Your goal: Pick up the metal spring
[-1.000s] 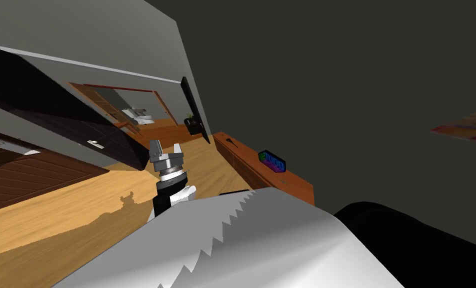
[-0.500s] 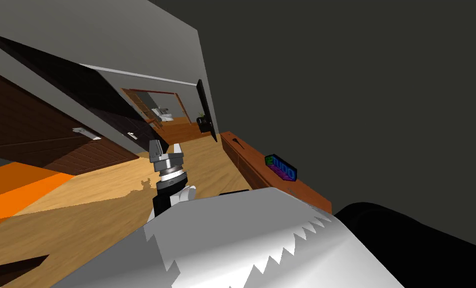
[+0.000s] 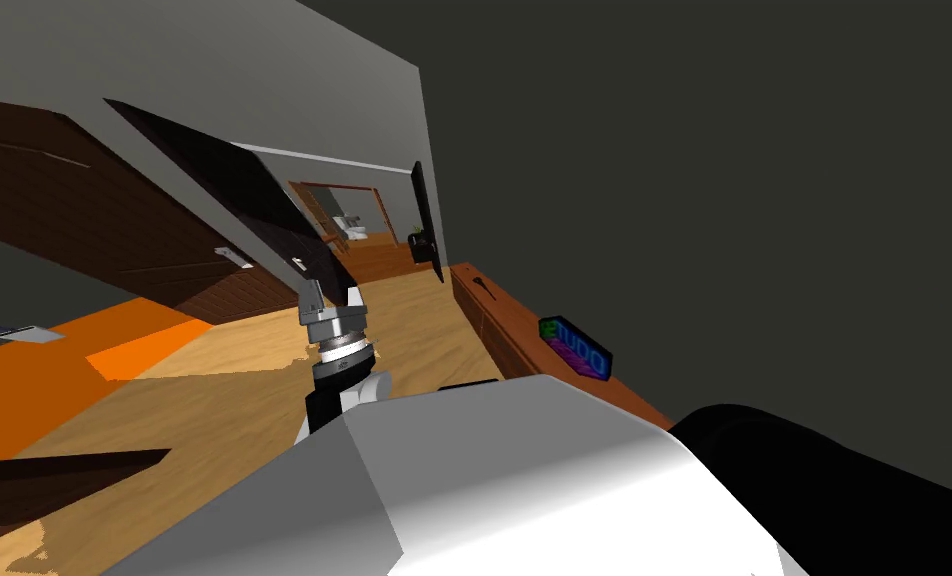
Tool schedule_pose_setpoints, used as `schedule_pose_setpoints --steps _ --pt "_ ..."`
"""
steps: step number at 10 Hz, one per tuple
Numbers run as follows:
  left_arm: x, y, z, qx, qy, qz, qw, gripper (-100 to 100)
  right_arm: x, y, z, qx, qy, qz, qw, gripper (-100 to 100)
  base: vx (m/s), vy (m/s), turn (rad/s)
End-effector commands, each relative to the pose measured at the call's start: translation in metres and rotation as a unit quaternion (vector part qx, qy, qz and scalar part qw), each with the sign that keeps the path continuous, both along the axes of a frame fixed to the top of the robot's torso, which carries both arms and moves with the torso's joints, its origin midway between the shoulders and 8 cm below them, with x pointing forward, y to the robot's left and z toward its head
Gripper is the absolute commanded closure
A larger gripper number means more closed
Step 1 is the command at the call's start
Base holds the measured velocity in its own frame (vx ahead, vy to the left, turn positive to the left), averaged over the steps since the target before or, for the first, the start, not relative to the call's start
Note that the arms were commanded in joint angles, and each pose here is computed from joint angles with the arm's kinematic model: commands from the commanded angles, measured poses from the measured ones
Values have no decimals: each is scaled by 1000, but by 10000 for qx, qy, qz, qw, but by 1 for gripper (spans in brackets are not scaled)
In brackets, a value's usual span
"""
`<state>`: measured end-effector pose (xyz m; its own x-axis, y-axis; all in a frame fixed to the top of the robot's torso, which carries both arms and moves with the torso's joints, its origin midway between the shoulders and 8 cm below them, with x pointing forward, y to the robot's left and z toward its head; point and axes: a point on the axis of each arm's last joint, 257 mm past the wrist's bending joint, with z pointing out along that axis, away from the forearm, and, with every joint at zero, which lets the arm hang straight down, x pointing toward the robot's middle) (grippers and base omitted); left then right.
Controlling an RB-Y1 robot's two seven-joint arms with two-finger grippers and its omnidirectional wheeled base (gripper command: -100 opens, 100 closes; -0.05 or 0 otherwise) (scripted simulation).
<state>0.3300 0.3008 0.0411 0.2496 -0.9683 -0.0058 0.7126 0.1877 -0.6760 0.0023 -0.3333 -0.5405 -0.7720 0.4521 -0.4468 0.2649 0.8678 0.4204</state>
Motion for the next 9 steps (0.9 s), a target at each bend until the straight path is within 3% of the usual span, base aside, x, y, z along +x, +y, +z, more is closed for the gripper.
schedule_pose_setpoints --steps 1,2,3,4,6,7,8,9 --pt "0 0 0 0 0 0 10000 0 -40 -17 -10 -299 414 236 9984 -100 39 -44 295" --pt "0 0 0 0 0 -1 10000 0 -64 -34 -15 -517 682 408 9955 -100 57 -89 360" --pt "0 0 0 0 0 0 10000 0 -75 -38 -18 -560 798 429 9943 -100 46 -80 214" --pt "0 0 0 1 0 0 10000 0 -104 -57 -22 -789 1121 622 9886 -100 49 -59 260" --pt "0 0 0 0 0 0 10000 0 -104 -57 -22 -790 1122 626 9886 -100 18 -31 89" --pt "0 0 0 0 0 0 10000 0 -120 -71 -24 -968 1306 843 9831 -100 19 -31 257" --pt "0 0 0 0 0 -1 10000 0 -131 -76 -25 -997 1422 812 9814 -100 22 -52 164" --pt "0 0 0 0 0 0 10000 0 -150 -91 -25 -1168 1648 998 9743 -100 25 -73 180"
